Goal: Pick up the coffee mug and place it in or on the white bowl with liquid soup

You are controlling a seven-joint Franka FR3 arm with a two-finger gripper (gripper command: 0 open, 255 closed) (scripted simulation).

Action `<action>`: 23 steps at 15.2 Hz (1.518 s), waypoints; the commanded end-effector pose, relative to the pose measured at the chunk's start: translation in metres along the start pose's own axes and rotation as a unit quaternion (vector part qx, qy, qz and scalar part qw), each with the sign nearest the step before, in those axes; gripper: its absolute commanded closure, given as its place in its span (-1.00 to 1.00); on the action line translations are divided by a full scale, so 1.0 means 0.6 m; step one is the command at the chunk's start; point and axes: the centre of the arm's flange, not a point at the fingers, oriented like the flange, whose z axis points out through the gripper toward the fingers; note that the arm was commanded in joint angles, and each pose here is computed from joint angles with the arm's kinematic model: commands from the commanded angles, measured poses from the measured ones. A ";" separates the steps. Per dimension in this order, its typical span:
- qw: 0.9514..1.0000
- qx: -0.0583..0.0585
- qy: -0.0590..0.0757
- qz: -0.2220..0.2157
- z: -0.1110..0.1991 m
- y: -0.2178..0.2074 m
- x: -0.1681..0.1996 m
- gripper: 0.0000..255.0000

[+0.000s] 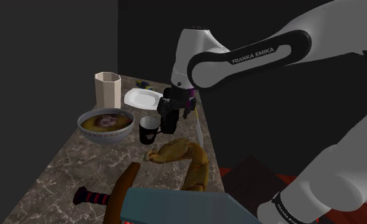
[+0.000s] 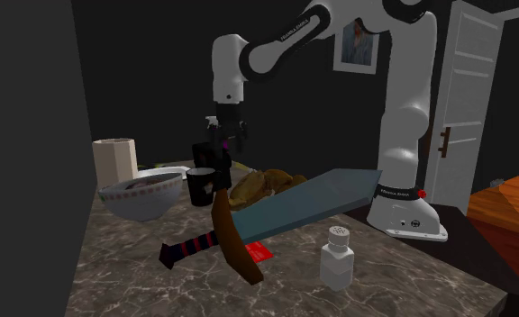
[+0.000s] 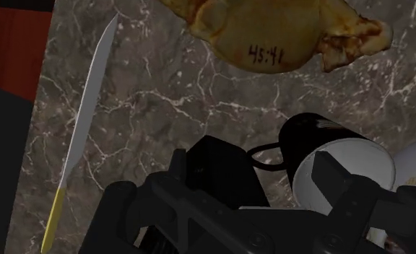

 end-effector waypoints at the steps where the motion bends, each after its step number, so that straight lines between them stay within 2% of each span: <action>1: 1.000 -0.001 0.010 0.011 0.019 -0.030 0.023 -1.00; 3: 1.000 -0.002 0.019 0.021 0.035 -0.058 0.046 -1.00; 11: 1.000 -0.002 0.019 0.021 0.102 -0.058 0.049 -1.00; 19: 1.000 -0.002 0.019 0.021 0.102 -0.058 0.049 -1.00; 20: 1.000 -0.002 0.019 0.021 0.100 -0.054 0.047 1.00; 23: 1.000 -0.002 0.019 0.021 0.099 -0.053 0.050 1.00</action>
